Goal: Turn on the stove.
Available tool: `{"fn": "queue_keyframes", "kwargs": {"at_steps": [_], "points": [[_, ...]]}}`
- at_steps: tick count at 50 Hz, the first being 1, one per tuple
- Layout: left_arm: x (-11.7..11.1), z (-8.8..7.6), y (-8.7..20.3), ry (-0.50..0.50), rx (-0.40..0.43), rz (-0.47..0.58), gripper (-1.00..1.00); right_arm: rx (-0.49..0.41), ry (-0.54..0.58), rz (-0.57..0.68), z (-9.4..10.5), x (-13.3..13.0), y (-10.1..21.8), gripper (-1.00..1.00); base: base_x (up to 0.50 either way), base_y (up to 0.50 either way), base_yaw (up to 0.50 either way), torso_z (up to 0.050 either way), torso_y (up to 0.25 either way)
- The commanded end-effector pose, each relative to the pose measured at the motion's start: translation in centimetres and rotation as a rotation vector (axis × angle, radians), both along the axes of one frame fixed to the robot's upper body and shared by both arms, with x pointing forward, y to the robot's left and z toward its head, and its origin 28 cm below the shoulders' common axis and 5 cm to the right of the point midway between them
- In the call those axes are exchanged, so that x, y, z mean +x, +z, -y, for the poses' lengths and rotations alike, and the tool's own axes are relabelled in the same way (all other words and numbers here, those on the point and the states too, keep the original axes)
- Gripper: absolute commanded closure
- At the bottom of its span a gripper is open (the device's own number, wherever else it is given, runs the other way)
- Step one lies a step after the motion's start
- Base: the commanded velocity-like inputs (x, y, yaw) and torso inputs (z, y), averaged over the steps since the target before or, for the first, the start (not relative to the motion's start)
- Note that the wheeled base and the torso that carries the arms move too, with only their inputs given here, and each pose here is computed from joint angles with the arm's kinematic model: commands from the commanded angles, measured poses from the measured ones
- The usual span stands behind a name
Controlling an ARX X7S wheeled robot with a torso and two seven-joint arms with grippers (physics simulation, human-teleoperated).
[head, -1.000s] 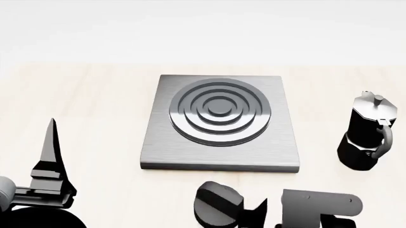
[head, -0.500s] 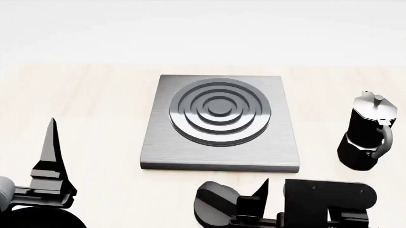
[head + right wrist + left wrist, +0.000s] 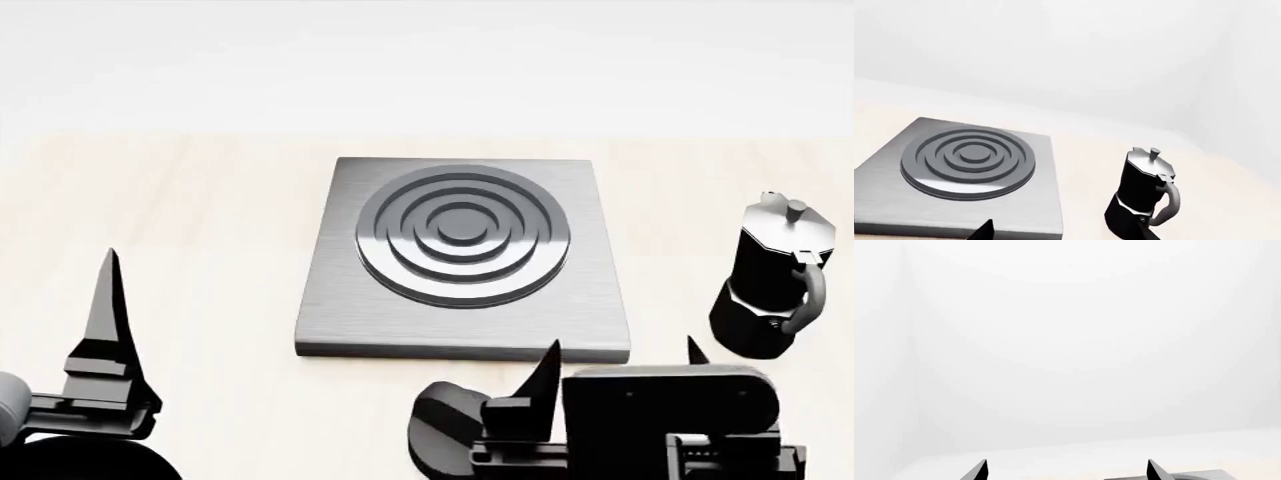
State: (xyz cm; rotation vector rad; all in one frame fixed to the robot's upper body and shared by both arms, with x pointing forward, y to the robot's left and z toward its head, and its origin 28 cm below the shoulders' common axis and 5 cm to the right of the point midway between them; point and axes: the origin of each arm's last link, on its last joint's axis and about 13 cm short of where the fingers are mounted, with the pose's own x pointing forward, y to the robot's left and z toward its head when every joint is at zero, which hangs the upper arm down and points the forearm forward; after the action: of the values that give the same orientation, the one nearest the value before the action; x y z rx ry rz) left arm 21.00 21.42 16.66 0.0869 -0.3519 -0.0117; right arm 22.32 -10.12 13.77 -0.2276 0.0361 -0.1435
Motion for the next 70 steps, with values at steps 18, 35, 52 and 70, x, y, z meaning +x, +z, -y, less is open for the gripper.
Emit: {"fn": "queue_keyframes", "kwargs": {"at_steps": [18, 35, 52, 70], "points": [[-0.1, 0.0, 0.1, -0.009, -0.011, 0.002, -1.00, -0.145, 0.045, 0.156, -0.8, -1.0, 1.7, -1.00, 0.00, 0.00, 0.00, 0.000, 0.000], [-0.2, 0.1, 0.3, -0.017, -0.018, 0.007, -1.00, -0.177, 0.053, 0.227, -1.2, -1.8, 2.9, -1.00, 0.00, 0.00, 0.00, 0.000, 0.000], [-0.2, 0.1, 0.3, -0.016, -0.016, 0.008, -1.00, -0.186, 0.055, 0.284, -1.5, -2.7, 4.2, -1.00, 0.00, 0.00, 0.00, 0.000, 0.000], [-0.4, 0.2, 0.5, -0.020, -0.019, 0.017, -1.00, -0.202, 0.065, 0.332, -1.8, -3.3, 5.0, -1.00, 0.00, 0.00, 0.00, 0.000, 0.000]]}}
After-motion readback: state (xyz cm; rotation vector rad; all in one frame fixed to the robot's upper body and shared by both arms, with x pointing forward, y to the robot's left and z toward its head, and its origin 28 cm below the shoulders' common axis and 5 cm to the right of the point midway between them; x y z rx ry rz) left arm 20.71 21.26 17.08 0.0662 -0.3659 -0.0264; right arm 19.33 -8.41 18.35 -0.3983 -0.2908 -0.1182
